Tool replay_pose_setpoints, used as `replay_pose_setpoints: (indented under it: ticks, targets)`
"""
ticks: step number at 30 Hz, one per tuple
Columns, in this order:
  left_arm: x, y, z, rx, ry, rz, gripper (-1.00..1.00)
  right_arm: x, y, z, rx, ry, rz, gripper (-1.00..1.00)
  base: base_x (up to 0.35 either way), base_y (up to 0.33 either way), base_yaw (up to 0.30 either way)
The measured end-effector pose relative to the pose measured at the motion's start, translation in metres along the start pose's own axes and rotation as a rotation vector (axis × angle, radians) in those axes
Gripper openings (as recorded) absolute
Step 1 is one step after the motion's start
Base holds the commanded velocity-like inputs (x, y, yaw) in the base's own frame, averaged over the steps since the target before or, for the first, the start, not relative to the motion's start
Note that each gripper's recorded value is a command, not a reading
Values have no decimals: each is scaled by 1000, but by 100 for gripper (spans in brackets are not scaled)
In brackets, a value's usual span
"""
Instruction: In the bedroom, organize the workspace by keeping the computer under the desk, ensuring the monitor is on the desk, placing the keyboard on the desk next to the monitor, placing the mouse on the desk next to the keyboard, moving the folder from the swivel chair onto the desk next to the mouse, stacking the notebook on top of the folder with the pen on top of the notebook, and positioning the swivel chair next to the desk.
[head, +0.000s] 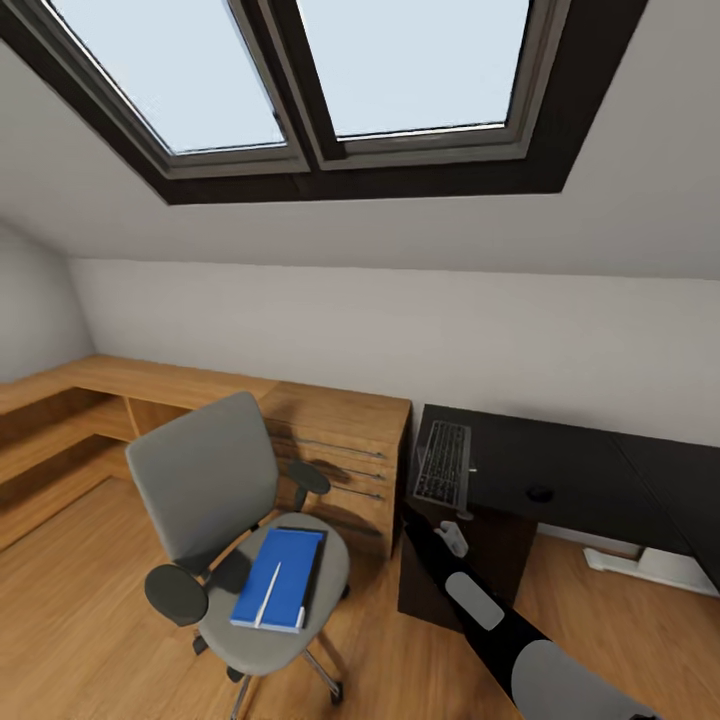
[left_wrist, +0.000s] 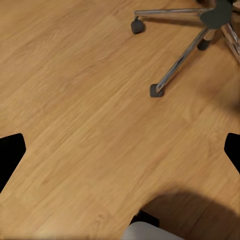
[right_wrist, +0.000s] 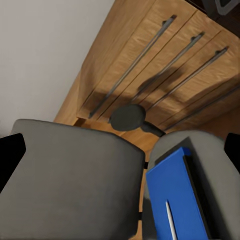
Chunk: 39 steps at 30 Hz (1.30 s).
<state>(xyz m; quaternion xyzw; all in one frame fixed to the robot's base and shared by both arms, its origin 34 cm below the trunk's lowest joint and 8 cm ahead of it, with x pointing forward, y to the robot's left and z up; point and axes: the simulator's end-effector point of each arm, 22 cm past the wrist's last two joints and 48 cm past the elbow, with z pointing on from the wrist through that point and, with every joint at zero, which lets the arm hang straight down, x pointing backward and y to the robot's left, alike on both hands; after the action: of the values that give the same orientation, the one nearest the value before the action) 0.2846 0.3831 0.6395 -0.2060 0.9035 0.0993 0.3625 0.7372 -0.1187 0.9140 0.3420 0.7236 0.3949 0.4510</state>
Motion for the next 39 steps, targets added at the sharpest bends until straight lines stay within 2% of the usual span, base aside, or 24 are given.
replay_pose_setpoints:
  ticks: [5, 8, 12, 18, 22, 24, 32, 34, 39]
  targets:
    - [-1, 15, 6, -53, -8, -52, 100, 0, 2, 2, -33, 0, -4, 100, 0, 0, 20]
    - [-5, 34, 10, -103, -21, -91, 100, -2, 3, 3, -57, -2, -10, 100, 0, 0, 7]
    - [-15, 58, 18, -144, -41, -107, 100, -6, -1, 4, -71, -7, -19, 100, 0, 0, 3]
    - [-38, 83, 38, -157, -52, -113, 100, -7, -7, 7, -76, -9, -23, 100, 0, 0, 0]
    - [-58, 102, 57, -154, -19, -126, 100, -6, -12, 9, -75, -9, -24, 100, 0, 0, 0]
    - [-67, 109, 67, -150, 15, -157, 100, -5, -14, 10, -74, -10, -24, 100, 0, 0, 0]
    - [-81, 105, 89, -119, 103, -311, 100, -3, -24, 14, -72, -13, -23, 100, 0, 0, 0]
    - [-94, 101, 96, -97, 104, -335, 100, -3, -27, 15, -70, -14, -22, 100, 0, 0, 0]
    - [-121, 103, 106, -73, 67, -340, 100, -3, -35, 17, -66, -17, -21, 100, 0, 0, 0]
